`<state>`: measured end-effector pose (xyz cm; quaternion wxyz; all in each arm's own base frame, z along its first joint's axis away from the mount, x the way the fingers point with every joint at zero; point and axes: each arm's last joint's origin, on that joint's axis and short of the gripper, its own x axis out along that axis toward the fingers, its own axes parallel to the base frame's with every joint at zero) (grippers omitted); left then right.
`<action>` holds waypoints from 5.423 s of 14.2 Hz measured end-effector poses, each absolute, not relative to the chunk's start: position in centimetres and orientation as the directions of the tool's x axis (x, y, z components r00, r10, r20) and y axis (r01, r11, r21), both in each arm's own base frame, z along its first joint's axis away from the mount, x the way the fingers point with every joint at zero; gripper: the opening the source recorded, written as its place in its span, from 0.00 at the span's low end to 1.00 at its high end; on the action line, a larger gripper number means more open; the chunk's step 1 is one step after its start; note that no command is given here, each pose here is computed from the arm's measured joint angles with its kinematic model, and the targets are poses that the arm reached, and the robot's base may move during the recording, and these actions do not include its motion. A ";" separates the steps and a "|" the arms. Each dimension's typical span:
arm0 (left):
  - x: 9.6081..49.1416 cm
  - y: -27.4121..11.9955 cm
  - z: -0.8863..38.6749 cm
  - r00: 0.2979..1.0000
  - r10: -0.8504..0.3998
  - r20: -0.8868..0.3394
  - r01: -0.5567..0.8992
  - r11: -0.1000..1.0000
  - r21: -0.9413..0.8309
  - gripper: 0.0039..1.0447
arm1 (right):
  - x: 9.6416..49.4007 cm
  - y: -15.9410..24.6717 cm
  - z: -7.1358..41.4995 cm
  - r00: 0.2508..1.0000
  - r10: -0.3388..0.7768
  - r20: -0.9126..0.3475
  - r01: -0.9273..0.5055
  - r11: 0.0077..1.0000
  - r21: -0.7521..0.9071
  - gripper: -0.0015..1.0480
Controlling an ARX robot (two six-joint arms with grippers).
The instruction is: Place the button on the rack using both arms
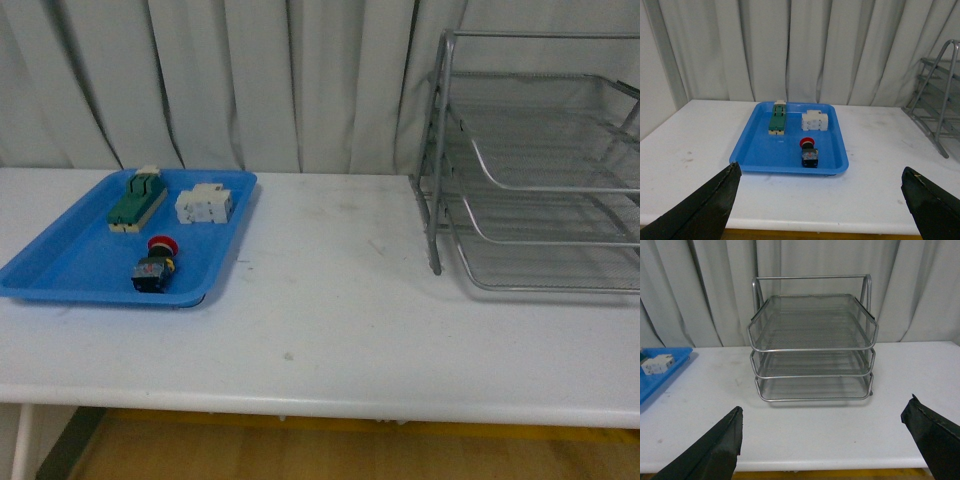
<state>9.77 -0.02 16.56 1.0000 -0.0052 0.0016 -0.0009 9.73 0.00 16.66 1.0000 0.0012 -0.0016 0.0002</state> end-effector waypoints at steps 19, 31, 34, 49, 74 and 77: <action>9.8 0.0 16.6 1.000 -0.002 -0.003 0.002 1.000 -0.010 0.94 | 9.7 0.0 16.7 1.000 0.000 0.003 0.000 1.000 0.002 0.94; 9.8 0.0 16.6 1.000 -0.002 -0.003 0.002 1.000 -0.010 0.94 | 24.7 -13.8 24.0 0.965 -0.136 0.224 -0.006 0.842 0.539 0.94; 9.8 0.0 16.6 1.000 -0.002 -0.003 0.002 1.000 -0.010 0.94 | 27.9 -15.5 16.0 0.990 -0.125 0.070 -0.011 0.420 0.907 0.94; 9.8 0.0 16.6 1.000 -0.002 -0.003 0.002 1.000 -0.010 0.94 | 36.0 -6.4 5.8 0.977 0.143 -0.158 0.136 0.151 0.979 0.94; 9.8 0.0 16.6 1.000 -0.002 -0.003 0.002 1.000 -0.010 0.94 | 34.8 -7.3 3.7 0.966 0.155 -0.207 0.198 0.073 0.978 0.04; 9.8 0.0 16.6 1.000 -0.002 -0.004 0.002 1.000 -0.010 0.94 | 31.0 -7.5 3.5 0.948 0.165 -0.271 0.266 0.053 0.963 0.04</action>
